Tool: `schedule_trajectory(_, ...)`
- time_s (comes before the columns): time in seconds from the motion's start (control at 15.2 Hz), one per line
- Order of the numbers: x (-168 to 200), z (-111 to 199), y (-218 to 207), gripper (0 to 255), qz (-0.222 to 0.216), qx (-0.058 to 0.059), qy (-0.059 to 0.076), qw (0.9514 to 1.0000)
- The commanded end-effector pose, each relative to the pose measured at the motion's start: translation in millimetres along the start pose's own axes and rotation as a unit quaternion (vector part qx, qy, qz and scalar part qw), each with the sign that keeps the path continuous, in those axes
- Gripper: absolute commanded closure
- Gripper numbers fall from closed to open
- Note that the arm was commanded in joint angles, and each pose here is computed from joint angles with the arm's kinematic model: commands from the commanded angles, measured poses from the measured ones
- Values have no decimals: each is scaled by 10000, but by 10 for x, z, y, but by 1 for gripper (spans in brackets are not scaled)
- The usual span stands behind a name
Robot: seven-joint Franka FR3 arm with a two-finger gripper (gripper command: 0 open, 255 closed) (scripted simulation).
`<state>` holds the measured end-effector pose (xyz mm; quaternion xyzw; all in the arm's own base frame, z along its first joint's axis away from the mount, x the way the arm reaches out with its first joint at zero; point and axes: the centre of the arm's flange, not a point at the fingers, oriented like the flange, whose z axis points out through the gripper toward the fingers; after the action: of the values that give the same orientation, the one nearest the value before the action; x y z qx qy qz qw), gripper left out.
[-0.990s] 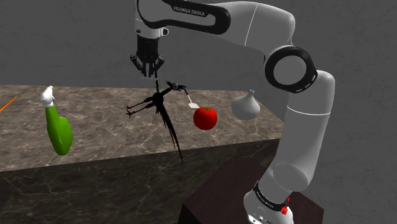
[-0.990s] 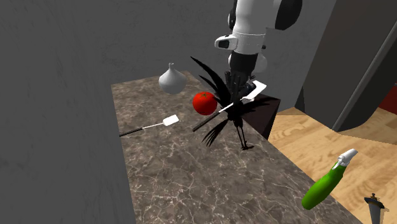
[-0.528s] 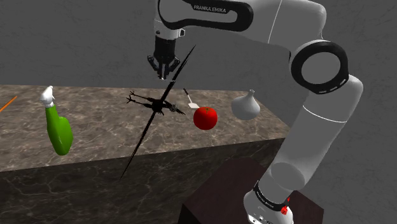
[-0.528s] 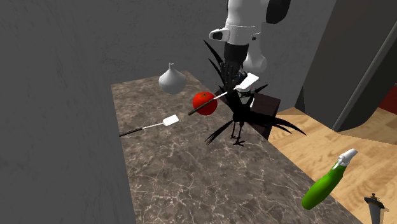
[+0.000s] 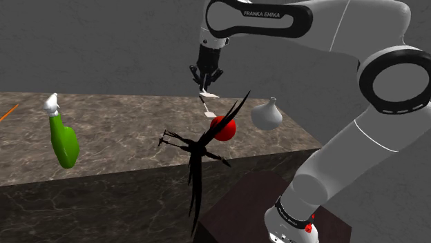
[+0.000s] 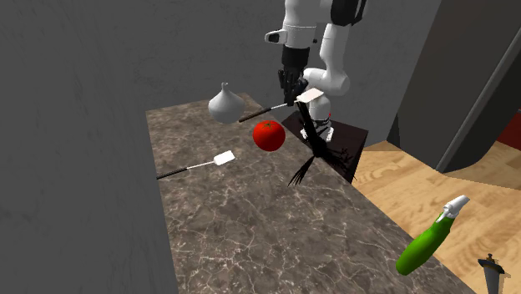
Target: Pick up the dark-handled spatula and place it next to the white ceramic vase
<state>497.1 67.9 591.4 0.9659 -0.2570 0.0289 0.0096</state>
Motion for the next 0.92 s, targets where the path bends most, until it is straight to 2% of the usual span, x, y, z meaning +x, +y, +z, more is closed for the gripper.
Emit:
schedule_trajectory(0.0, -79, -1, 239, 255, -4, 3, -2, 10000)
schedule_trajectory(0.86, -513, -24, 1899, 255, -4, 3, -2, 10000)
